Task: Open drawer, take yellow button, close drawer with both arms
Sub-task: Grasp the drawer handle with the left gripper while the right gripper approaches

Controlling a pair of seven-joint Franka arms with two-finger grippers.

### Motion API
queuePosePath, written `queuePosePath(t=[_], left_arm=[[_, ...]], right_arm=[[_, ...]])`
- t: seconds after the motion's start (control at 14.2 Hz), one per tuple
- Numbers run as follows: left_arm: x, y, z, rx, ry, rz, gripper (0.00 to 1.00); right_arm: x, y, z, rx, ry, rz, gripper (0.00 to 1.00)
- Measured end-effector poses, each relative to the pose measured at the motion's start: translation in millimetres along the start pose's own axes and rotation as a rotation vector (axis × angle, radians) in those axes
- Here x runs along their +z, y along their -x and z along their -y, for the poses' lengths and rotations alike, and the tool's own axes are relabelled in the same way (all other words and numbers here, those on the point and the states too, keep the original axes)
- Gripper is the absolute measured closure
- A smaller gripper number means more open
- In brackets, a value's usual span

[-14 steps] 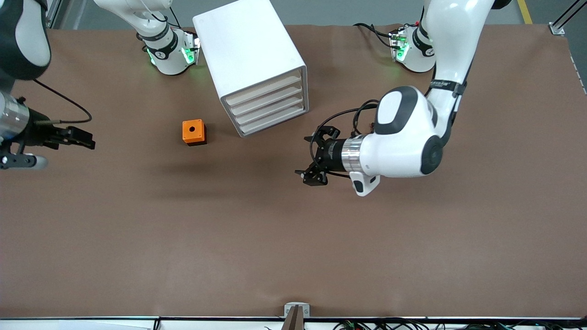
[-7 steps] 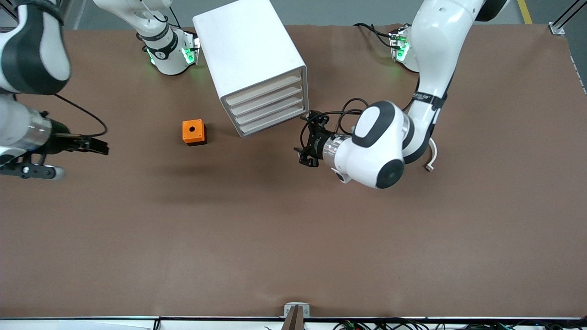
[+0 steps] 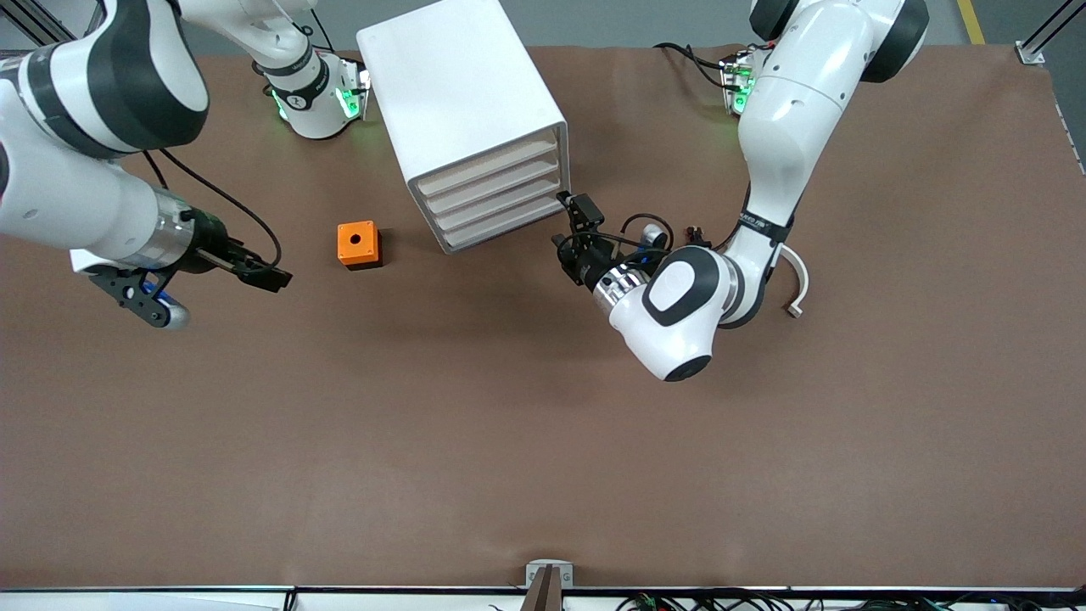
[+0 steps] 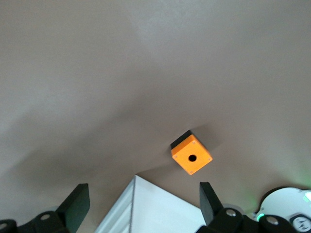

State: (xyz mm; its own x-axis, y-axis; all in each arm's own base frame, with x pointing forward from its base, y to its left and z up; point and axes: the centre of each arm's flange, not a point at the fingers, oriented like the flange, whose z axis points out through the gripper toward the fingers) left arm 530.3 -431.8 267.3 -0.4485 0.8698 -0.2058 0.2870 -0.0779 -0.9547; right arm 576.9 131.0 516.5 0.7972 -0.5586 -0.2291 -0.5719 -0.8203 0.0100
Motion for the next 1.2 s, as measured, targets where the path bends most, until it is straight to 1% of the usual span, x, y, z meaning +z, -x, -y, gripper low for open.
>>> queuePosePath(t=[0.14, 0.21, 0.28, 0.35, 0.42, 0.49, 0.57, 0.64, 0.71, 0.78, 0.99, 1.2], left_arm=[[7, -2, -10, -0.065, -0.057, 0.016, 0.02], [9, -2, -13, -0.08, -0.07, 0.02, 0.09], [11, -1, -13, -0.091, -0.078, 0.02, 0.09], [14, 0, -13, -0.106, -0.082, 0.017, 0.16], [17, 1, -12, -0.119, -0.085, 0.011, 0.26], [21, 3, -12, -0.124, -0.087, 0.004, 0.32], [26, 5, -11, -0.131, -0.088, -0.004, 0.32], [32, 7, -10, -0.136, -0.091, -0.014, 0.37], [39, 9, -9, -0.141, -0.094, -0.026, 0.37], [46, 12, -8, -0.141, -0.096, -0.038, 0.39], [72, 17, -7, -0.146, -0.107, -0.076, 0.4], [103, 10, -13, -0.176, -0.151, -0.132, 0.4]], right_arm=[[3, 22, 24, 0.027, -0.008, -0.018, 0.0], [5, 34, 35, 0.038, -0.013, -0.028, 0.0], [8, 45, 46, 0.058, -0.018, -0.035, 0.0], [11, 57, 56, 0.08, -0.021, -0.041, 0.0], [15, 68, 65, 0.093, -0.021, -0.044, 0.0], [19, 78, 73, 0.103, -0.017, -0.047, 0.0], [24, 86, 80, 0.118, -0.014, -0.051, 0.0], [28, 93, 86, 0.134, -0.013, -0.055, 0.0], [32, 99, 92, 0.141, -0.011, -0.058, 0.0], [36, 103, 96, 0.143, -0.006, -0.063, 0.0], [40, 104, 99, 0.145, 0.003, -0.069, 0.0], [40, 102, 98, 0.149, 0.003, -0.07, 0.0]])
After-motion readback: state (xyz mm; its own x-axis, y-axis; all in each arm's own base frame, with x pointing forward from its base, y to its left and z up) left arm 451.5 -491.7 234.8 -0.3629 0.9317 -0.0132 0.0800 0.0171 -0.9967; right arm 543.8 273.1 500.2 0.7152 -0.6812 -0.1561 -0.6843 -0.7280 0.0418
